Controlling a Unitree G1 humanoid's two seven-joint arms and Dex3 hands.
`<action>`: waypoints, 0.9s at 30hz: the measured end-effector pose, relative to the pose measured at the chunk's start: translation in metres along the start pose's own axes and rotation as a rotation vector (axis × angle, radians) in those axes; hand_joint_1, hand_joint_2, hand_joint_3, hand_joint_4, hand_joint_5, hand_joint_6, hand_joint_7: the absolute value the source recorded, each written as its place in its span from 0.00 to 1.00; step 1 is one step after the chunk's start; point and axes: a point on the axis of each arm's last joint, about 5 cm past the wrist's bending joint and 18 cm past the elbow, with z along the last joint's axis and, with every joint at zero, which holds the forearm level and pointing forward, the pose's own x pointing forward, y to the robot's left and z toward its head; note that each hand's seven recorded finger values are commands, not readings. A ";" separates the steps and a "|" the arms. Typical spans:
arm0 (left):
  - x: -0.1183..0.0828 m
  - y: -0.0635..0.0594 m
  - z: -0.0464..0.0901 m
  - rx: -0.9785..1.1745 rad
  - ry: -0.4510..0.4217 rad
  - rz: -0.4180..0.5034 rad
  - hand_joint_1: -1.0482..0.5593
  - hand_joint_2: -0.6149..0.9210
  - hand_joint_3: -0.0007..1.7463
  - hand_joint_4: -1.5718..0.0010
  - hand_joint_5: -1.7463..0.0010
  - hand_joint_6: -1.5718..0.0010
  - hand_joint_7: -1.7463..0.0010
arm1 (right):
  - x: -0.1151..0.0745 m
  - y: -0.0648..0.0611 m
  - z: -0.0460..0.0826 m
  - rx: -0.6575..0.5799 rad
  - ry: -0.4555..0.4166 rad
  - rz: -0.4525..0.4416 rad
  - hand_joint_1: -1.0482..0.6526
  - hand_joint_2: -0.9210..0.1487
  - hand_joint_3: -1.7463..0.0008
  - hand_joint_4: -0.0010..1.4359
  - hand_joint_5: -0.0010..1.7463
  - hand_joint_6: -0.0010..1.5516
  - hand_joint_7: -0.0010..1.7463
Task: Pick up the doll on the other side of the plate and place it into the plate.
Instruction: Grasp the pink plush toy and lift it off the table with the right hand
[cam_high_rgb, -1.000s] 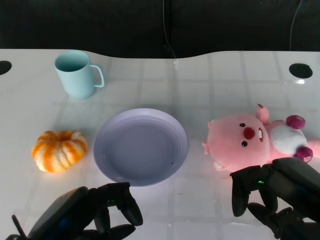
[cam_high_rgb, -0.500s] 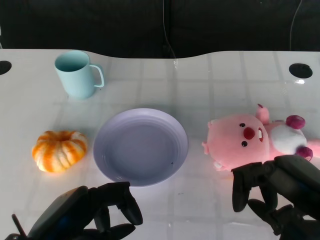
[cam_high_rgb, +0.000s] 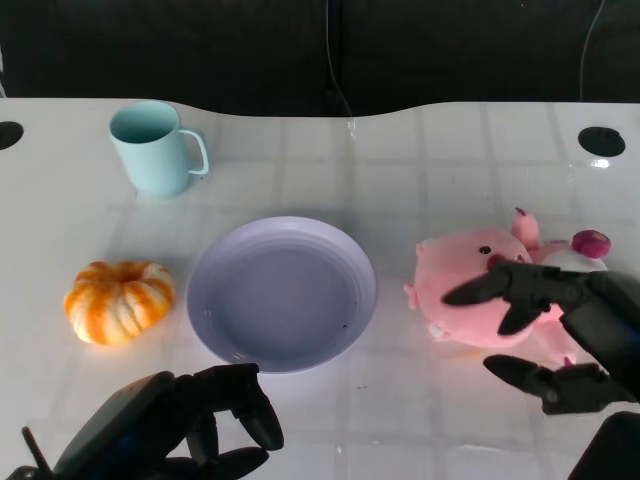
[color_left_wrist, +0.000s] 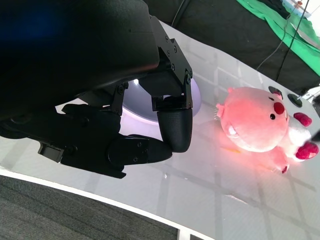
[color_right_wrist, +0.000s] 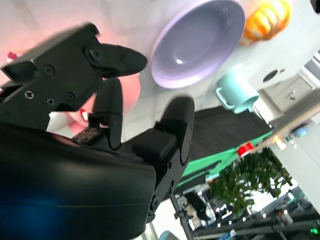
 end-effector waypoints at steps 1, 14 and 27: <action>0.000 0.000 0.000 0.000 0.000 0.000 0.46 1.00 0.22 0.63 0.00 0.62 0.26 | 0.000 -0.001 0.000 -0.007 -0.008 -0.017 0.38 0.08 0.94 0.21 0.50 0.14 0.28; 0.000 0.000 0.000 0.001 0.000 -0.001 0.47 1.00 0.21 0.64 0.01 0.61 0.27 | 0.003 -0.021 0.012 -0.206 0.093 -0.026 0.21 0.03 0.99 0.00 0.44 0.00 0.19; 0.001 -0.001 0.000 0.001 -0.001 -0.006 0.47 1.00 0.21 0.64 0.02 0.61 0.28 | 0.020 -0.043 0.020 -0.388 0.303 0.182 0.20 0.07 1.00 0.00 0.33 0.06 0.08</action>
